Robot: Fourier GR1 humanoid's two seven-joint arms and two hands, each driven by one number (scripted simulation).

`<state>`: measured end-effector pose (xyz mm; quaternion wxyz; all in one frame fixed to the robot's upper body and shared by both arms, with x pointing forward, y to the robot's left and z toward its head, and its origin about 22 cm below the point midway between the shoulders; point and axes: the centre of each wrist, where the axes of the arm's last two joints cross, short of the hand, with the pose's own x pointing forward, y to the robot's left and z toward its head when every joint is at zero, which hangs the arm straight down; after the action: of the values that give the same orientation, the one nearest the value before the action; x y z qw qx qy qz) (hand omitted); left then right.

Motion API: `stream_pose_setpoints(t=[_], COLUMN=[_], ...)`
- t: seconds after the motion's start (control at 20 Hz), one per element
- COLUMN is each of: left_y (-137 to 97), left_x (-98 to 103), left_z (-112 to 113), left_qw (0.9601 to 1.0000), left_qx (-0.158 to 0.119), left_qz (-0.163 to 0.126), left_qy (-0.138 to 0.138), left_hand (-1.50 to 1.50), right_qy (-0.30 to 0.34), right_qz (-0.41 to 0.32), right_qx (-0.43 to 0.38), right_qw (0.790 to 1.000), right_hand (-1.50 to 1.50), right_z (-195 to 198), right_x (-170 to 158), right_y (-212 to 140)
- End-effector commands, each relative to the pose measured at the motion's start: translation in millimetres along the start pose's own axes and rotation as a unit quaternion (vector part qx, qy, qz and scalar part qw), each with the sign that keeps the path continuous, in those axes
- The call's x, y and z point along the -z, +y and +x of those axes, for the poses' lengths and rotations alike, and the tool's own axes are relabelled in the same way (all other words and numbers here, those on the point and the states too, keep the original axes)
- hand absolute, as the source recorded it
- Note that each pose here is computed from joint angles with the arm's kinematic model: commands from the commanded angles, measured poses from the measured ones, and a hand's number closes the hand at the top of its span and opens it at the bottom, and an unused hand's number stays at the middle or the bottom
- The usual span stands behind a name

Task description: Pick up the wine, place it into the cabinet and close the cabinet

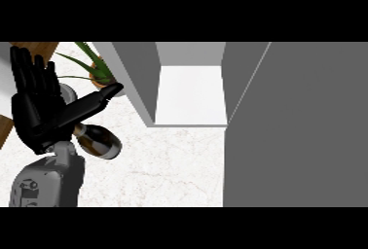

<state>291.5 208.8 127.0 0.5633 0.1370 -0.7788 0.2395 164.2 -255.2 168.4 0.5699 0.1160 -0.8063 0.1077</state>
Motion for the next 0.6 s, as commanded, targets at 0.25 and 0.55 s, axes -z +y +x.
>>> stream_pose_setpoints(t=[0.25, 0.55], left_y=[38, 50], left_x=[-6, -44], left_z=[-17, -22], left_qw=[0.9985, 0.9979], left_qx=[0.03, 0.042], left_qz=[0.046, 0.044], left_qy=[0.009, 0.021], left_hand=[-1.5, -1.5], right_qy=[-0.009, -0.01], right_qz=[-0.001, 0.002], right_qx=[-0.008, -0.006], right_qw=[1.0, 1.0], right_hand=[-1.5, -1.5], right_z=[9, 1], right_x=[-22, -3], right_y=[-11, 13])
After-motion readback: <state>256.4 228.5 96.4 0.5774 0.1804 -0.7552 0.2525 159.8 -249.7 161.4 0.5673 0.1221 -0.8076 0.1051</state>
